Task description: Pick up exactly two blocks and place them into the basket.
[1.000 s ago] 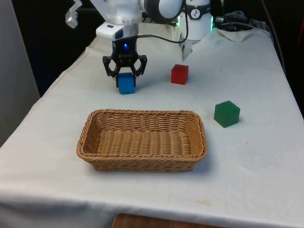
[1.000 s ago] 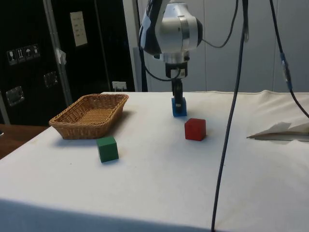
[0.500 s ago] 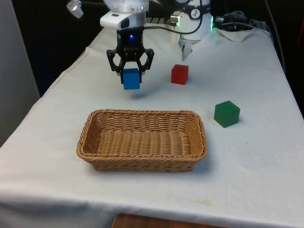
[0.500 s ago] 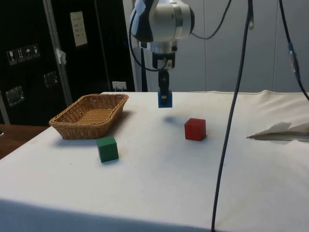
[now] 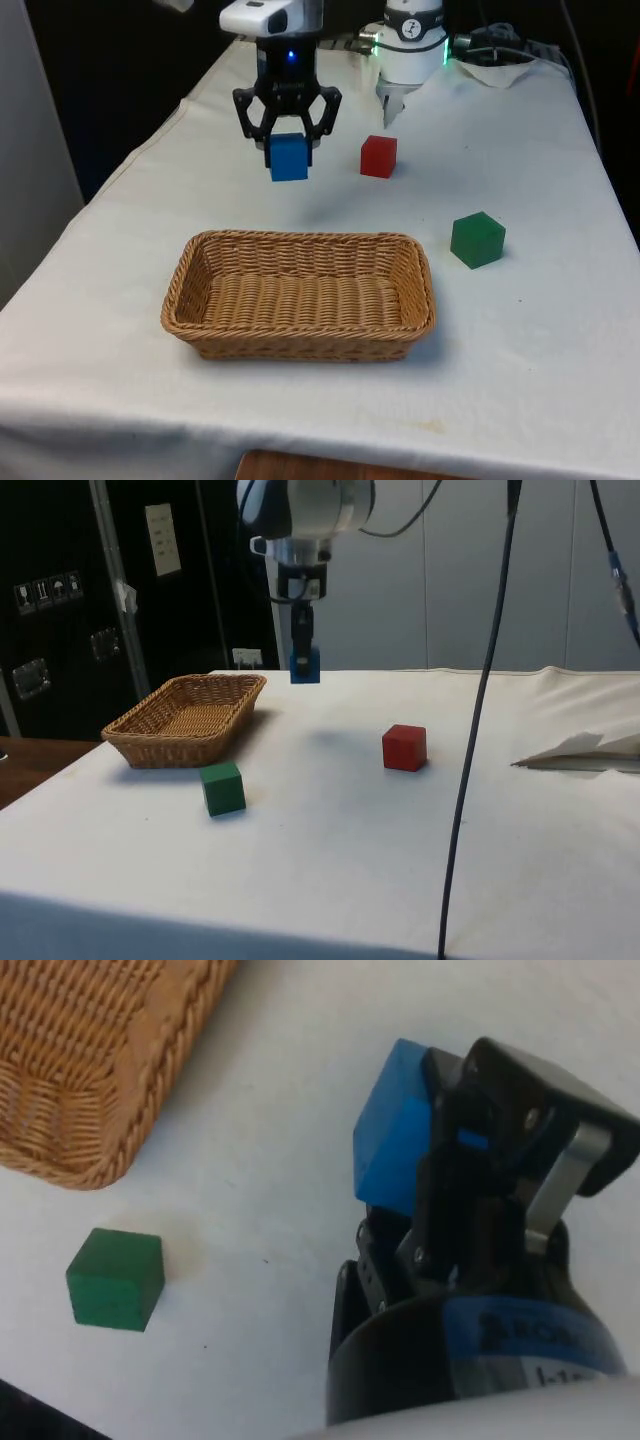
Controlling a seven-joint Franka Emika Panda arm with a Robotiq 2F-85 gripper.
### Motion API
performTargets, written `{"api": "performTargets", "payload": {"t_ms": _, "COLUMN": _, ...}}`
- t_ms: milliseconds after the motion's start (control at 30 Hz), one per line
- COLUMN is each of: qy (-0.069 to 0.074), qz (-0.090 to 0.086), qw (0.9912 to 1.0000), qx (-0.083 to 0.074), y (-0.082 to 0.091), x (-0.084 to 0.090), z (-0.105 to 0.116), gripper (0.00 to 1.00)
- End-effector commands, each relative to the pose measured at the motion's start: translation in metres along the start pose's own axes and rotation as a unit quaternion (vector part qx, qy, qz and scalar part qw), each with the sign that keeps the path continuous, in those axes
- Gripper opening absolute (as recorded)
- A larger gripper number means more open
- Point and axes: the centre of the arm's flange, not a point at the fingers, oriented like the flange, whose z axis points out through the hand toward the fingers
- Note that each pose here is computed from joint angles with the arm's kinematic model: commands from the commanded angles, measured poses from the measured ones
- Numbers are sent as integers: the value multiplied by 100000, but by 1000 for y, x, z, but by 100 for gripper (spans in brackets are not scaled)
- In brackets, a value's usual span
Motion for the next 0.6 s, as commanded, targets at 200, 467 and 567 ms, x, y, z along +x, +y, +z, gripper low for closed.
{"api": "performTargets", "payload": {"t_ms": 200, "qy": -1603, "qz": -363, "qw": 99979, "qx": -1241, "y": 2, "x": 15, "z": -6, "gripper": 0}}
{"api": "performTargets", "payload": {"t_ms": 467, "qy": -3763, "qz": -1112, "qw": 99868, "qx": -3306, "y": 6, "x": 28, "z": -3, "gripper": 0}}
{"api": "performTargets", "payload": {"t_ms": 567, "qy": -4554, "qz": -1384, "qw": 99804, "qx": -4057, "y": 8, "x": 33, "z": -2, "gripper": 0}}
